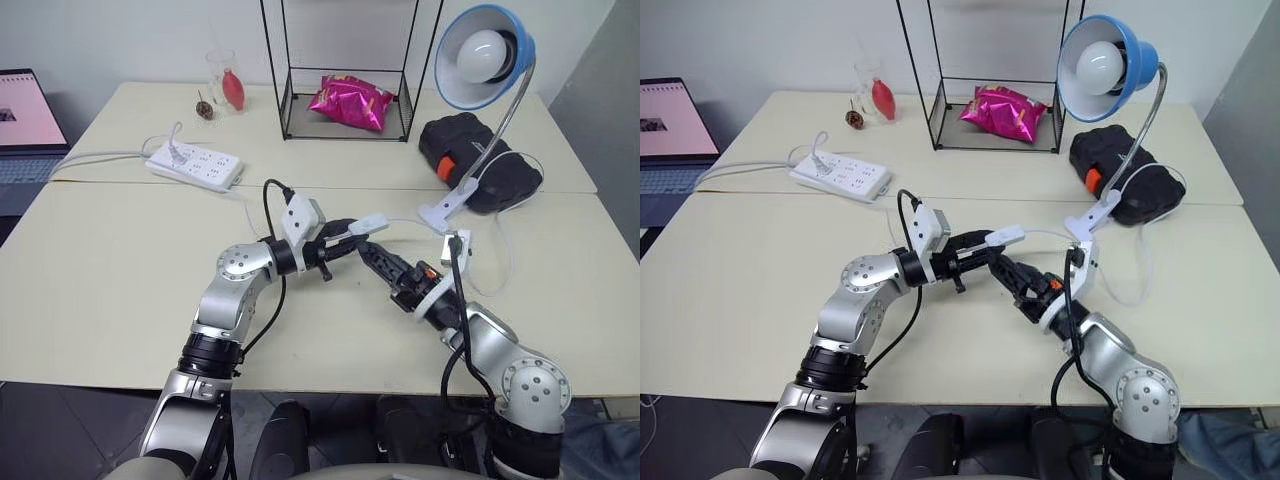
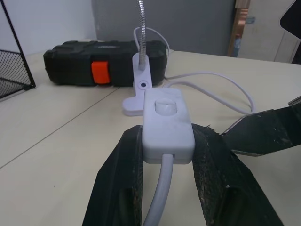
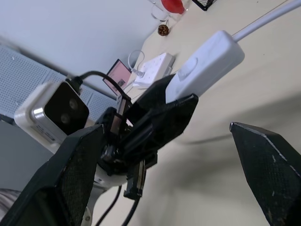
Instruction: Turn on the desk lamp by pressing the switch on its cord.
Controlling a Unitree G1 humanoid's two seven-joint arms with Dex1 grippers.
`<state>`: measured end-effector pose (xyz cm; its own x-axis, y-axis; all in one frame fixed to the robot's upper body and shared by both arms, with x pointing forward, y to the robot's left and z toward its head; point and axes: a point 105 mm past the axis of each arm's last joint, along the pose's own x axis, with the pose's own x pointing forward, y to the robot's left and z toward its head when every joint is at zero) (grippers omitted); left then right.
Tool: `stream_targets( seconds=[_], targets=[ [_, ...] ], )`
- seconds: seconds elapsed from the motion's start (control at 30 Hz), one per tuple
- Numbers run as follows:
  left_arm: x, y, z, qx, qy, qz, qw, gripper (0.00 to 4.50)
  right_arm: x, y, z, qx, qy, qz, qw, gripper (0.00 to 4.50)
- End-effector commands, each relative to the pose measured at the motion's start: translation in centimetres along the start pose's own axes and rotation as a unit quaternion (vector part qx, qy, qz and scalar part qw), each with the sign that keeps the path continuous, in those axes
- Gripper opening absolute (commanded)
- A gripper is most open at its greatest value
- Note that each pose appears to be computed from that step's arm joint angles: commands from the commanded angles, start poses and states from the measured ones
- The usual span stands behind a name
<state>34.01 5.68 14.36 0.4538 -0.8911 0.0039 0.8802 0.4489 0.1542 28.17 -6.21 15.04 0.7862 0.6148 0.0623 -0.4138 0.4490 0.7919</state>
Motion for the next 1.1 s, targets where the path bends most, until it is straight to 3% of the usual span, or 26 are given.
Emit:
stream_targets(
  seconds=[0.03, 0.33, 0.87, 1.1],
  targets=[
    [0.1, -0.3, 1.5, 0.014, -0.025, -0.003, 1.0, 1.1, 1.0, 0.7, 1.4, 0.045, -0.036, 0.017, 0.998, 4.5],
    [0.1, -0.4, 1.6, 0.015, -0.026, -0.004, 1.0, 1.1, 2.6, -0.1, 1.8, 0.096, -0.057, 0.006, 0.994, 4.5],
    [0.3, -0.6, 1.8, 0.017, -0.027, -0.007, 0.999, 1.1, 3.0, 0.5, 1.2, 0.103, -0.043, 0.021, 0.993, 4.5],
    [0.2, -0.7, 1.9, 0.017, -0.027, -0.007, 0.999, 1.1, 2.9, 0.3, 1.1, 0.111, -0.045, 0.018, 0.993, 2.96]
  ],
)
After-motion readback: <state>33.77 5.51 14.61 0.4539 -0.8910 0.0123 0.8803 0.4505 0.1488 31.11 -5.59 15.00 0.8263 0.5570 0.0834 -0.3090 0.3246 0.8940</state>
